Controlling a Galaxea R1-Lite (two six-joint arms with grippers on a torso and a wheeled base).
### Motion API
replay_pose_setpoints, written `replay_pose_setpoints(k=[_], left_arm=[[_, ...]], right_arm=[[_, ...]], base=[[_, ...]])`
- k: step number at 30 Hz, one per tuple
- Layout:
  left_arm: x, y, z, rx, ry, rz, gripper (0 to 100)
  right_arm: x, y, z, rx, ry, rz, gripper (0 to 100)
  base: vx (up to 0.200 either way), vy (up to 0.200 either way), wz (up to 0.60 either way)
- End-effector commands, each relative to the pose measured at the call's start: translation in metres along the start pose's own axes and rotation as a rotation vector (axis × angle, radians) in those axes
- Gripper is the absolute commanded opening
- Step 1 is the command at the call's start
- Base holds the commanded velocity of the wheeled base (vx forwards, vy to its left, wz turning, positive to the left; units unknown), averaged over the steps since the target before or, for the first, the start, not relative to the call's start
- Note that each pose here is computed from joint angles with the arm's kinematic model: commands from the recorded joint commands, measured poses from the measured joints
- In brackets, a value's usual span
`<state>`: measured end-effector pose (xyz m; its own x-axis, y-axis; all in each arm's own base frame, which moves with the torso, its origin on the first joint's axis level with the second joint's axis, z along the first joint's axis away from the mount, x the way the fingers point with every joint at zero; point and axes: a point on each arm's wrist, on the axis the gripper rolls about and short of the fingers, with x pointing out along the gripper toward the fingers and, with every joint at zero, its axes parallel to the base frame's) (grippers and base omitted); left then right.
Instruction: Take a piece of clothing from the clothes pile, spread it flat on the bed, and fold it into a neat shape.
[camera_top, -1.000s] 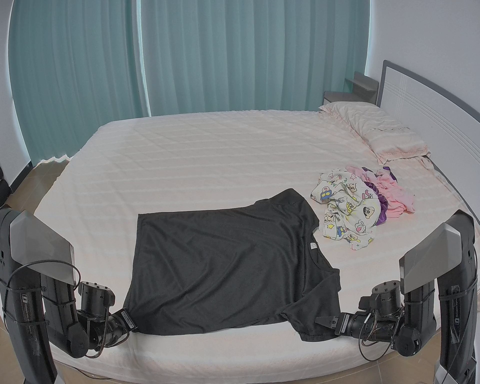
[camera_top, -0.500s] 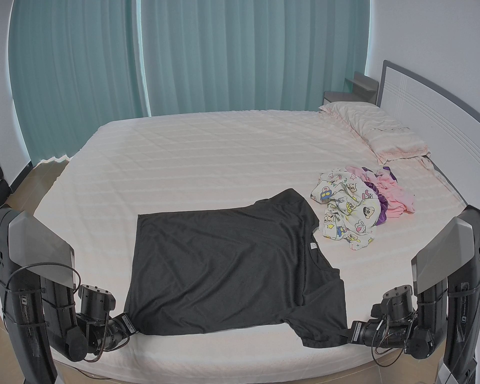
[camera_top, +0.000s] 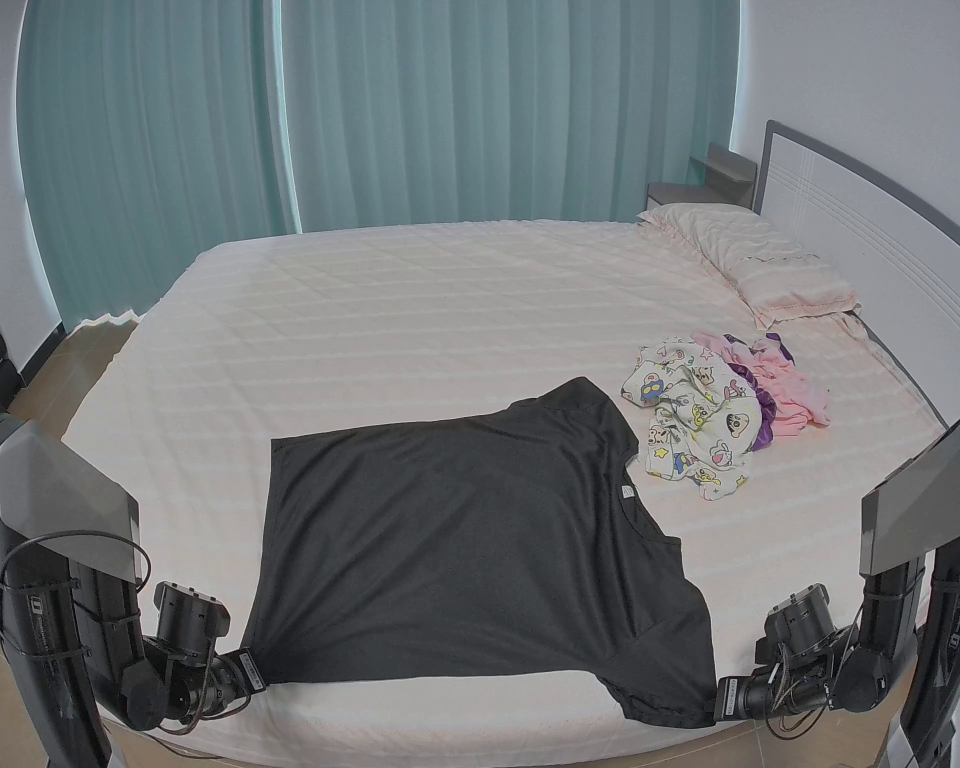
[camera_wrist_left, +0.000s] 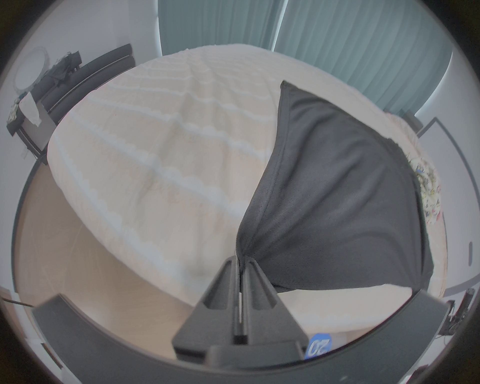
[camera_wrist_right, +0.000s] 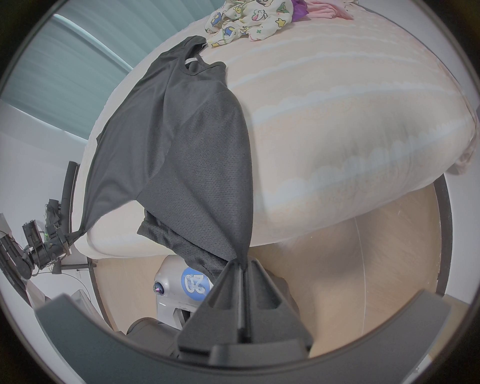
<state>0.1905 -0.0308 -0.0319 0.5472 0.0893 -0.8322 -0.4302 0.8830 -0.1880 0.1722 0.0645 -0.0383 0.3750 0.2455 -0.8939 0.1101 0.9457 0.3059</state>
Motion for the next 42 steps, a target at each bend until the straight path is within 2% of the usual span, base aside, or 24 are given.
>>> replay_pose_setpoints(k=[1, 4, 5, 9, 16, 23, 24, 25, 30, 35, 37, 41, 42], left_arm=[[-0.011, 0.003, -0.003, 0.029, 0.023, 0.023, 0], [-0.013, 0.004, -0.003, 0.034, 0.024, 0.037, 0], [-0.014, 0.006, -0.005, 0.067, 0.036, 0.067, 0], [-0.015, 0.011, -0.011, 0.098, 0.090, 0.119, 0], [-0.016, 0.016, -0.015, 0.125, 0.123, 0.177, 0], [-0.015, 0.016, -0.017, 0.137, 0.137, 0.180, 0], [-0.015, 0.016, -0.016, 0.134, 0.136, 0.176, 100], [-0.015, 0.016, -0.017, 0.135, 0.137, 0.176, 100], [-0.014, 0.014, -0.014, 0.126, 0.117, 0.150, 100], [-0.016, 0.012, -0.009, 0.107, 0.077, 0.124, 100], [-0.024, 0.008, 0.003, 0.072, -0.011, 0.063, 100], [-0.041, 0.007, 0.020, 0.031, -0.098, -0.039, 100], [-0.042, 0.007, 0.020, 0.032, -0.100, -0.048, 100]], right_arm=[[-0.008, -0.001, -0.006, -0.013, 0.027, -0.022, 0], [-0.009, 0.000, -0.011, -0.026, 0.055, -0.042, 0], [-0.009, 0.000, -0.015, -0.040, 0.088, -0.065, 0], [-0.010, 0.004, -0.024, -0.082, 0.128, -0.096, 0], [-0.011, 0.008, -0.028, -0.118, 0.137, -0.100, 0], [-0.010, 0.007, -0.028, -0.125, 0.134, -0.114, 0], [-0.010, 0.007, -0.028, -0.128, 0.136, -0.113, 0], [-0.010, 0.007, -0.028, -0.133, 0.135, -0.112, 100], [-0.011, 0.007, -0.027, -0.130, 0.128, -0.109, 100], [-0.016, 0.007, -0.019, -0.099, 0.064, -0.086, 100], [-0.030, 0.007, -0.005, -0.059, -0.047, -0.031, 100], [-0.050, 0.008, 0.014, -0.017, -0.203, 0.057, 100], [-0.051, 0.008, 0.017, -0.013, -0.215, 0.062, 100]], base=[[0.000, 0.000, 0.00], [0.000, 0.000, 0.00], [0.000, 0.000, 0.00], [0.000, 0.000, 0.00], [0.000, 0.000, 0.00], [0.000, 0.000, 0.00], [0.000, 0.000, 0.00], [0.000, 0.000, 0.00], [0.000, 0.000, 0.00], [0.000, 0.000, 0.00], [0.000, 0.000, 0.00], [0.000, 0.000, 0.00], [0.000, 0.000, 0.00]])
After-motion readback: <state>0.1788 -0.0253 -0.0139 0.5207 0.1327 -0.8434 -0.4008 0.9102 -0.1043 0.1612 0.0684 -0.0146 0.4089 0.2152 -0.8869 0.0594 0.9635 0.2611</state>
